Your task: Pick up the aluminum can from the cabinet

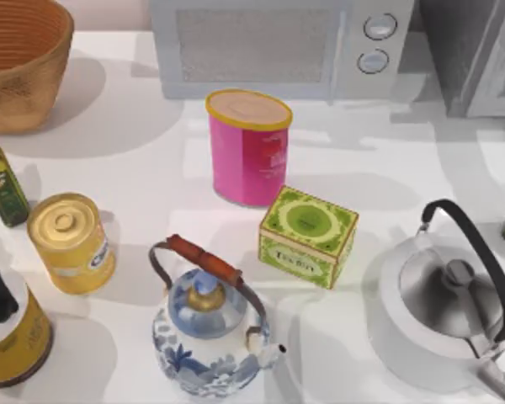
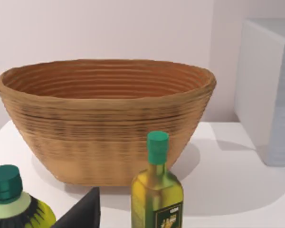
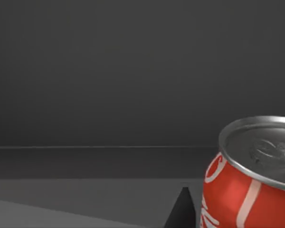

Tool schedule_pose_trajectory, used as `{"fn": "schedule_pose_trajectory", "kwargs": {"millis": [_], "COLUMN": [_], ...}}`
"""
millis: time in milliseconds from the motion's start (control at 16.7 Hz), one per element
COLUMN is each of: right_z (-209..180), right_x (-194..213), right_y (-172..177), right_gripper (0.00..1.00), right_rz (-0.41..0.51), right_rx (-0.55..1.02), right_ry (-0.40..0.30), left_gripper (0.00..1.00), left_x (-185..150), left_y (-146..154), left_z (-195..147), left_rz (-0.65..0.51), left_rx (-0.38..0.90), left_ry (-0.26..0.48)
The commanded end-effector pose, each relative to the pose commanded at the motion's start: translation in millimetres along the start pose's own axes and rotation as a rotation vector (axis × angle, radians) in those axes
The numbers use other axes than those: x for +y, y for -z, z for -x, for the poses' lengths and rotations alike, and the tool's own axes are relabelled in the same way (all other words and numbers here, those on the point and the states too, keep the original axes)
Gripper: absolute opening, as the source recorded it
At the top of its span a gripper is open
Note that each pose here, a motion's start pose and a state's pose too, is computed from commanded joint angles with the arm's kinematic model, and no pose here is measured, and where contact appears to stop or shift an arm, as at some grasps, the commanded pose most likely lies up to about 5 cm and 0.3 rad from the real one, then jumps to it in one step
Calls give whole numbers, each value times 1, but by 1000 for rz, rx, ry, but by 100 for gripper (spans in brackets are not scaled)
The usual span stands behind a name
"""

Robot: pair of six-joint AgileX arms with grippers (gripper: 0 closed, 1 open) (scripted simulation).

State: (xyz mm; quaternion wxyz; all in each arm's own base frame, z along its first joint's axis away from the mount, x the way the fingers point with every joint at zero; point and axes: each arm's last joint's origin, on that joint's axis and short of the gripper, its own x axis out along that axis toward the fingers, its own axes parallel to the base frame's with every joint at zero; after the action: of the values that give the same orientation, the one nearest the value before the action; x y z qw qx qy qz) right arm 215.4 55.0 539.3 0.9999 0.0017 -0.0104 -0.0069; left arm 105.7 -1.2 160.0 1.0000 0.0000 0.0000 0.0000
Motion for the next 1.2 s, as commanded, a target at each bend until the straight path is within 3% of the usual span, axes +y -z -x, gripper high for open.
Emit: {"fn": "schedule_pose_trajectory", "kwargs": {"millis": [240, 420, 960, 1200], "right_z": [25, 48, 106, 116], "right_x": [-14, -26, -52, -57], "right_y": [28, 73, 288, 353], "right_gripper": [0, 0, 0, 0], "right_rz": [1, 7, 9, 4], "right_rx": [1, 26, 103, 60], "right_ry": [5, 2, -11, -13], "left_gripper": [100, 100, 100, 100], "left_x": [0, 0, 0, 0], "left_y": [0, 0, 0, 0], "left_z": [0, 0, 0, 0], "left_rz": [0, 0, 0, 0], "left_rx": [0, 0, 0, 0], "left_ry": [0, 0, 0, 0]}}
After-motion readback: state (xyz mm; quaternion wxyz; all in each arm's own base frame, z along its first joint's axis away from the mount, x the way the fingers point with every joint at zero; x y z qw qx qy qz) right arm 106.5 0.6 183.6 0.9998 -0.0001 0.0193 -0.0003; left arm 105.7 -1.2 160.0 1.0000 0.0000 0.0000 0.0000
